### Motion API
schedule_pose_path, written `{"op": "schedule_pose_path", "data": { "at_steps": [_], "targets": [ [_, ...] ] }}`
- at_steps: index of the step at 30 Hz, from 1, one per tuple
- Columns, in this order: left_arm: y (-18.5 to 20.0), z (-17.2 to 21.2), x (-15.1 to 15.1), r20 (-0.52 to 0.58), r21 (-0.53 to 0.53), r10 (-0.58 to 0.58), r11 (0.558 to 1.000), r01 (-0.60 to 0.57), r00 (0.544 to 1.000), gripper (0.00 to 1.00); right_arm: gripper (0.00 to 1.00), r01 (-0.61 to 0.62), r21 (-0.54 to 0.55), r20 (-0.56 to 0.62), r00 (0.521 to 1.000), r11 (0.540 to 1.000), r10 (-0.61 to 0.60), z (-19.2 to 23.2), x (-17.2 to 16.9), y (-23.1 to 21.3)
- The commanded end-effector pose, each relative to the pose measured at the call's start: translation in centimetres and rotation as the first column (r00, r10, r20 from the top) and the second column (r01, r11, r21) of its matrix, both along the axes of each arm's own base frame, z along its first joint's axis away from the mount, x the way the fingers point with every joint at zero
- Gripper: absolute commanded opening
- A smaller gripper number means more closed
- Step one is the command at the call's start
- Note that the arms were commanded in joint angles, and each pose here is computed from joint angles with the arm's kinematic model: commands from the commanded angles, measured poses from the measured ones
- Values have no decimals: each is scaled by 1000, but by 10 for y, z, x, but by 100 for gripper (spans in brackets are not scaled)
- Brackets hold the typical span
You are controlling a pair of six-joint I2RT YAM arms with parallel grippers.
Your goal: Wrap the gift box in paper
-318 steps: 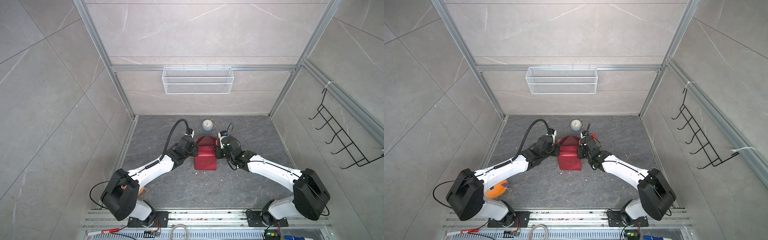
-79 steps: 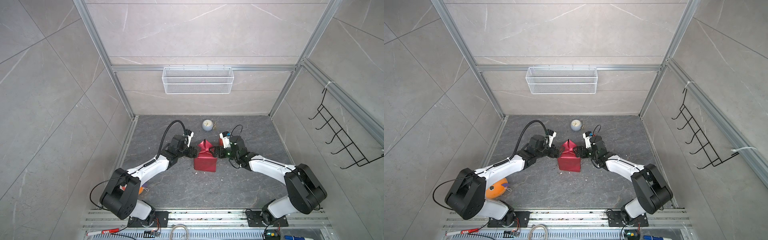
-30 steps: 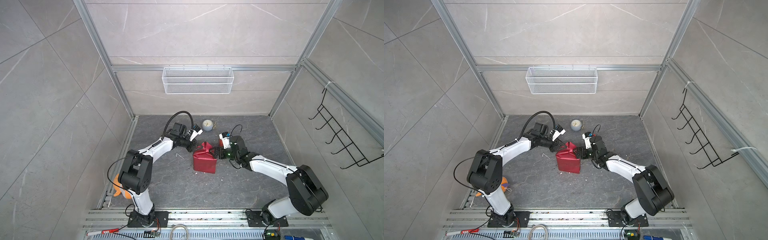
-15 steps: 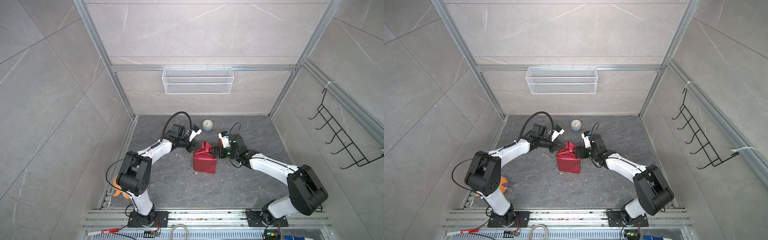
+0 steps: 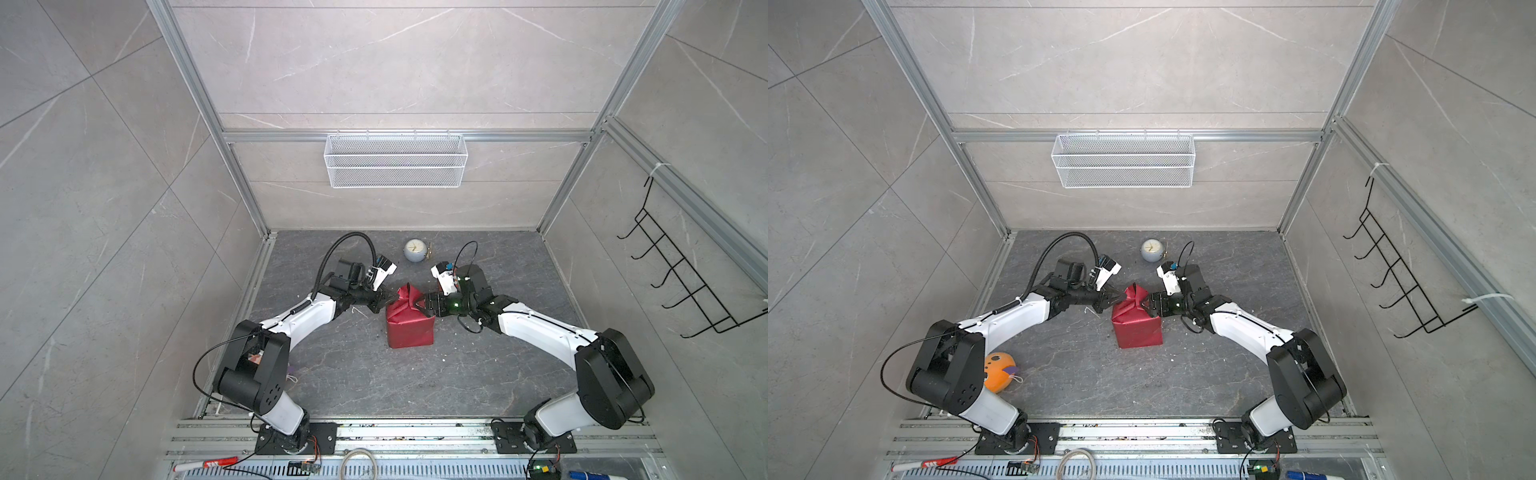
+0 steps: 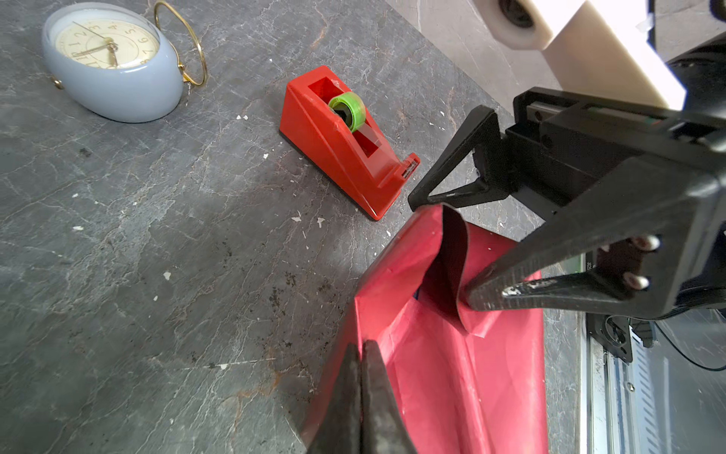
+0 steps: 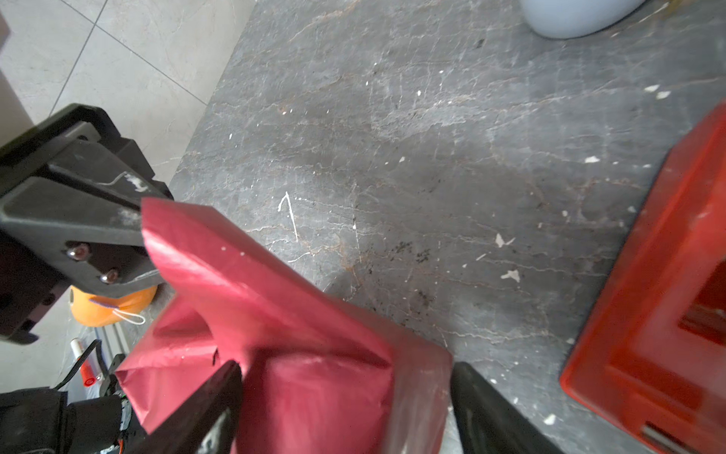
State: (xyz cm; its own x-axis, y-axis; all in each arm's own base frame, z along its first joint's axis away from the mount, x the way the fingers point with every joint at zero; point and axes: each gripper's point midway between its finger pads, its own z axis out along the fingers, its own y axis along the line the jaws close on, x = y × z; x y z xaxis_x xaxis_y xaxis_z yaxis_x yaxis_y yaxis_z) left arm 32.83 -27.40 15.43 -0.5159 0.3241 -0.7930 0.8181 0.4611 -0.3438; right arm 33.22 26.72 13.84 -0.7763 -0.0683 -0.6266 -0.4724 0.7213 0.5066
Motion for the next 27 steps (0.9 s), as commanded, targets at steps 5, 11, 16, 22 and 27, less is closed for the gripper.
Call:
{"op": "schedule_pose_path", "data": {
  "at_steps": [5, 11, 16, 22, 27],
  "targets": [
    [-7, 21, -4, 55, -50, -18, 999, 21, 998, 2, 85, -29, -4, -40, 999, 1000, 29, -15, -6, 5],
    [-10, 22, -4, 69, -53, -47, 997, 51, 997, 16, 84, -23, -15, -55, 998, 1000, 22, -26, -8, 3],
    [-14, 22, -3, 72, -36, -91, 995, 94, 993, 30, 84, -18, -22, -55, 998, 1000, 17, -28, -9, 1],
    [-23, 28, -3, 70, -65, -154, 985, 158, 986, 43, 84, -15, -23, -54, 998, 1000, 14, -27, -8, 1],
    [-30, 34, 1, 78, -95, -185, 977, 192, 980, 50, 84, -14, -24, -54, 998, 1000, 12, -27, -8, 1]
  ]
}}
